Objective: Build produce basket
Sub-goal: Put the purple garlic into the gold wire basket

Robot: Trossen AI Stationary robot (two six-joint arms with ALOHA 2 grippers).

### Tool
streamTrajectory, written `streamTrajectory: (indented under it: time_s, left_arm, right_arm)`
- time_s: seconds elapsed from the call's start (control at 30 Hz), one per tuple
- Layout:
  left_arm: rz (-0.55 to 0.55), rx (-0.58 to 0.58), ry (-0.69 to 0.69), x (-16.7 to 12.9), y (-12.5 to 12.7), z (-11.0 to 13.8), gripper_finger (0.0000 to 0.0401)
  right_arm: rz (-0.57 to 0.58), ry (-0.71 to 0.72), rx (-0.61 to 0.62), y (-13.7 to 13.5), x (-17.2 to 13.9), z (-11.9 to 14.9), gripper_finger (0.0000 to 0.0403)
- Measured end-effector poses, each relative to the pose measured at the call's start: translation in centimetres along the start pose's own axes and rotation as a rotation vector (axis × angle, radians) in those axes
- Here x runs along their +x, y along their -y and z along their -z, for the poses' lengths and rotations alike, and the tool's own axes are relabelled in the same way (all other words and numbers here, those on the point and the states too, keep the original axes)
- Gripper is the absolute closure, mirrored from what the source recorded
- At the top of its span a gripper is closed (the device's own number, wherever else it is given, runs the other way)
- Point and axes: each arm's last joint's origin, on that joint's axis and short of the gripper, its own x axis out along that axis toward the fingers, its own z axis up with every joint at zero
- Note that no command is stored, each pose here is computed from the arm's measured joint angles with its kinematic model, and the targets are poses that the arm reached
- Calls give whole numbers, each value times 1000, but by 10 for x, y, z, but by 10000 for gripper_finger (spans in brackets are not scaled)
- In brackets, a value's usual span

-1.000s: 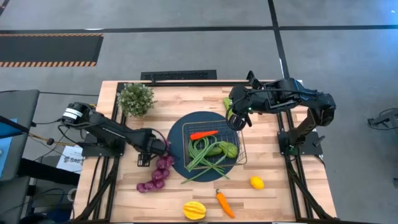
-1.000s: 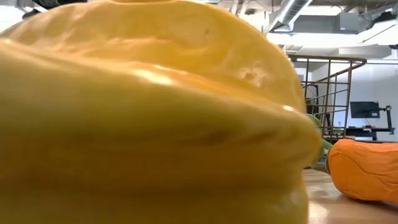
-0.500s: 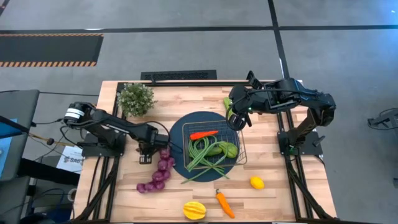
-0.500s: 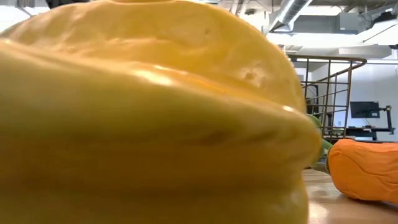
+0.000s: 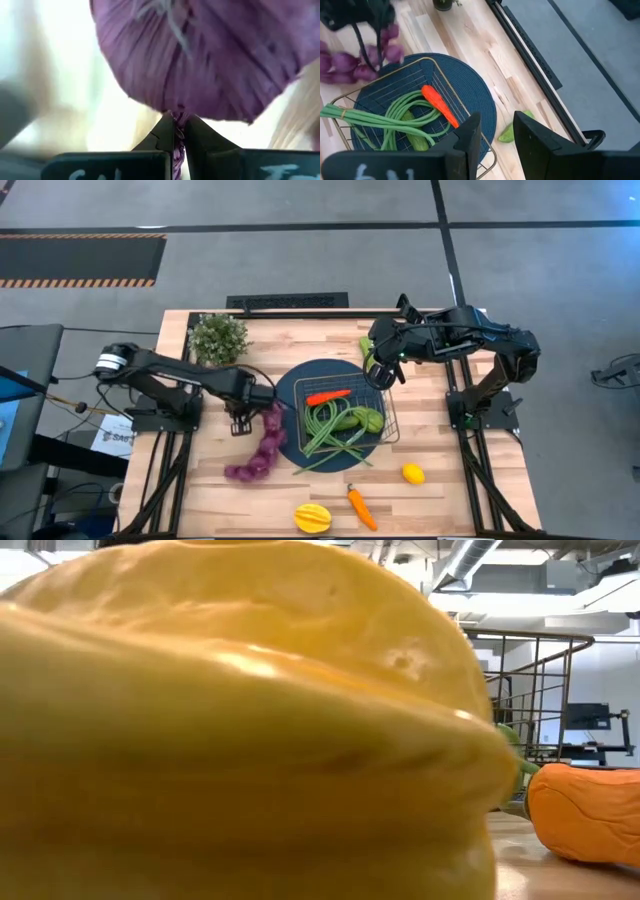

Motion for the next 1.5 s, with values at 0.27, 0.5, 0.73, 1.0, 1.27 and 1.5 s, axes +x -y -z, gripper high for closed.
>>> streamTrajectory:
  time_s: [0.27,0.5,0.73,1.0,1.27,1.5]
  left_arm:
    - [-93,-251,323,-105,-20,34,401]
    - [-29,-303,727,-182,-26,59,401]
    - [64,-199,1088,-235,-22,57,401]
    - [79,-19,1222,-240,-3,14,401]
    - [97,147,1218,-216,15,-56,401]
    - [4,131,1117,-173,0,-120,401]
  right_arm:
    - [11,-26,-17,1,0,3,269]
    - [29,-24,-43,2,0,3,269]
    - [82,-17,-21,11,4,0,269]
    - [148,-24,11,36,9,-6,279]
    - [226,50,111,81,-21,2,338]
    - [210,139,213,102,-57,20,384]
